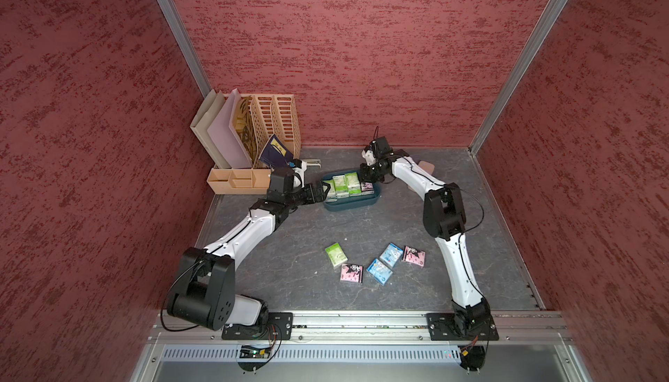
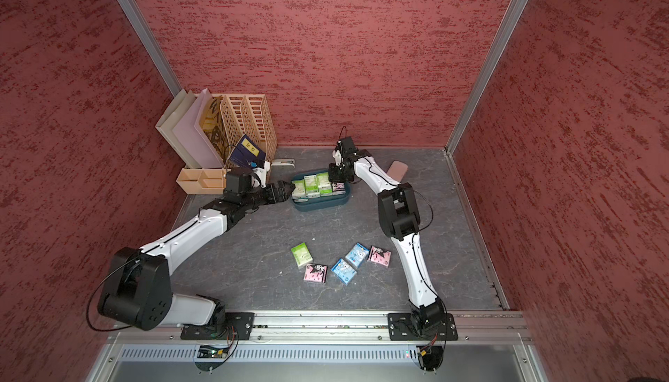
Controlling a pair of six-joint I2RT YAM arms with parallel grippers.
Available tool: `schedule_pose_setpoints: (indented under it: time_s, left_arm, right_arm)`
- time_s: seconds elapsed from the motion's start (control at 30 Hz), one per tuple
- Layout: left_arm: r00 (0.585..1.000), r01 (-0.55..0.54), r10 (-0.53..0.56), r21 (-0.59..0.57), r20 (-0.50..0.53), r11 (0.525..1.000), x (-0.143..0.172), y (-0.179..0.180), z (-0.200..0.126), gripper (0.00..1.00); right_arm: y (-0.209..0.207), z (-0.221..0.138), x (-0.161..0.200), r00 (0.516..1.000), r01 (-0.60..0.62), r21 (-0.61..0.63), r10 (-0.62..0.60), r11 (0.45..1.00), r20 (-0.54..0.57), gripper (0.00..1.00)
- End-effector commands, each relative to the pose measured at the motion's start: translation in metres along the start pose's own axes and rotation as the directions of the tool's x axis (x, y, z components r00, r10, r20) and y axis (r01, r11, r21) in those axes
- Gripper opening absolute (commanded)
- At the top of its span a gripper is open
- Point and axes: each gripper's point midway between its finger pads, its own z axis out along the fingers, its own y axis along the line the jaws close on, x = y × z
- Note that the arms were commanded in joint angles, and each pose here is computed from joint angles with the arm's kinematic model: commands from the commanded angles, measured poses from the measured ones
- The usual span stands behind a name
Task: Put the pocket tissues into the storage box
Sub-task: Place the pocket tissues in the storage box, then pick up the pocket tissues from the center of the board.
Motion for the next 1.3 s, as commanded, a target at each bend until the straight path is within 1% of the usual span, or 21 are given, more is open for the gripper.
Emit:
schedule_pose_setpoints:
  time_s: [0.0, 0.03, 0.1, 0.13, 0.2, 0.23, 0.33, 0.43, 0.5, 0.63, 0.67, 0.73, 0.77, 0.83, 0.87, 0.9, 1.0, 1.07, 1.13, 1.2, 1.27]
  left_arm:
    - [1.000, -0.001, 0.001, 0.016, 0.001, 1.000, -0.006, -0.003, 0.000, 1.00]
    - [1.000, -0.002, 0.002, 0.015, -0.002, 1.000, -0.005, -0.003, 0.000, 1.00]
    - [1.000, -0.001, 0.001, 0.010, -0.015, 1.000, -0.002, -0.002, -0.002, 1.00]
    - [1.000, 0.000, 0.000, 0.006, -0.023, 1.000, 0.000, -0.001, -0.003, 1.00]
    - [0.999, -0.007, 0.007, -0.005, -0.048, 1.000, 0.005, -0.001, -0.008, 1.00]
    - [0.998, -0.014, 0.013, -0.007, -0.061, 1.000, 0.008, -0.001, -0.010, 1.00]
    - [0.986, -0.030, 0.028, -0.007, -0.164, 1.000, 0.024, -0.003, -0.017, 1.00]
    - [0.957, -0.069, 0.075, 0.031, -0.282, 0.997, 0.040, -0.011, -0.025, 1.00]
    - [0.929, -0.106, 0.121, 0.063, -0.351, 0.992, 0.051, -0.018, -0.031, 1.00]
    - [0.880, -0.176, 0.206, 0.109, -0.429, 0.978, 0.068, -0.026, -0.036, 1.00]
    - [0.861, -0.184, 0.217, 0.115, -0.460, 0.976, 0.075, -0.026, -0.035, 1.00]
    - [0.821, -0.164, 0.202, 0.119, -0.534, 0.979, 0.091, -0.025, -0.034, 0.99]
    - [0.795, -0.144, 0.193, 0.130, -0.575, 0.981, 0.101, -0.025, -0.034, 0.98]
    - [0.738, -0.141, 0.197, 0.138, -0.645, 0.980, 0.121, -0.023, -0.035, 0.96]
    - [0.713, -0.157, 0.206, 0.134, -0.671, 0.979, 0.130, -0.021, -0.036, 0.96]
    - [0.696, -0.176, 0.217, 0.131, -0.684, 0.976, 0.136, -0.019, -0.037, 0.96]
    - [0.655, -0.214, 0.246, 0.136, -0.714, 0.967, 0.150, -0.016, -0.033, 0.95]
    - [0.631, -0.233, 0.253, 0.132, -0.733, 0.964, 0.159, -0.014, -0.027, 0.91]
    - [0.605, -0.247, 0.242, 0.111, -0.759, 0.963, 0.168, -0.009, -0.019, 0.82]
    - [0.578, -0.239, 0.230, 0.107, -0.783, 0.965, 0.178, -0.008, -0.013, 0.74]
    - [0.560, -0.233, 0.240, 0.127, -0.793, 0.964, 0.188, -0.011, -0.008, 0.72]
  right_arm:
    - [0.008, 0.001, -0.008, 1.000, 0.003, -0.024, -0.003, 1.000, 0.024, 0.00]
    - [0.008, 0.001, -0.009, 1.000, 0.004, -0.023, -0.004, 1.000, 0.025, 0.01]
    - [0.009, -0.002, -0.010, 1.000, 0.005, -0.021, -0.004, 1.000, 0.029, 0.13]
    - [0.008, -0.003, -0.010, 1.000, 0.004, -0.018, -0.004, 1.000, 0.030, 0.16]
    - [0.010, -0.009, -0.013, 0.999, 0.010, -0.010, -0.009, 1.000, 0.045, 0.29]
    - [0.010, -0.012, -0.014, 0.998, 0.014, -0.006, -0.013, 1.000, 0.053, 0.31]
    - [0.015, -0.029, -0.023, 0.994, 0.028, 0.005, -0.029, 1.000, 0.103, 0.37]
    - [0.022, -0.050, -0.033, 0.987, 0.046, 0.011, -0.047, 0.999, 0.156, 0.41]
    - [0.026, -0.065, -0.037, 0.981, 0.051, 0.007, -0.051, 0.999, 0.188, 0.43]
    - [0.029, -0.088, -0.040, 0.974, 0.040, -0.029, -0.032, 0.999, 0.223, 0.44]
    - [0.028, -0.094, -0.039, 0.974, 0.035, -0.041, -0.025, 0.999, 0.225, 0.44]
    - [0.025, -0.102, -0.035, 0.975, 0.028, -0.058, -0.014, 0.998, 0.224, 0.45]
    - [0.021, -0.106, -0.031, 0.975, 0.023, -0.057, -0.010, 0.998, 0.221, 0.45]
    - [0.016, -0.113, -0.024, 0.976, 0.021, -0.056, -0.009, 0.998, 0.217, 0.45]
    - [0.012, -0.115, -0.019, 0.977, 0.019, -0.058, -0.007, 0.998, 0.213, 0.45]
    - [0.009, -0.117, -0.015, 0.977, 0.019, -0.059, -0.006, 0.998, 0.212, 0.45]
    - [0.000, -0.122, -0.003, 0.979, 0.009, -0.065, 0.005, 0.998, 0.203, 0.45]
    - [-0.003, -0.122, 0.003, 0.981, 0.005, -0.078, 0.010, 0.997, 0.196, 0.46]
    - [-0.005, -0.120, 0.008, 0.983, 0.000, -0.085, 0.016, 0.996, 0.182, 0.46]
    - [-0.007, -0.119, 0.012, 0.985, -0.006, -0.087, 0.021, 0.996, 0.173, 0.46]
    - [-0.009, -0.119, 0.013, 0.984, -0.011, -0.090, 0.027, 0.996, 0.174, 0.46]
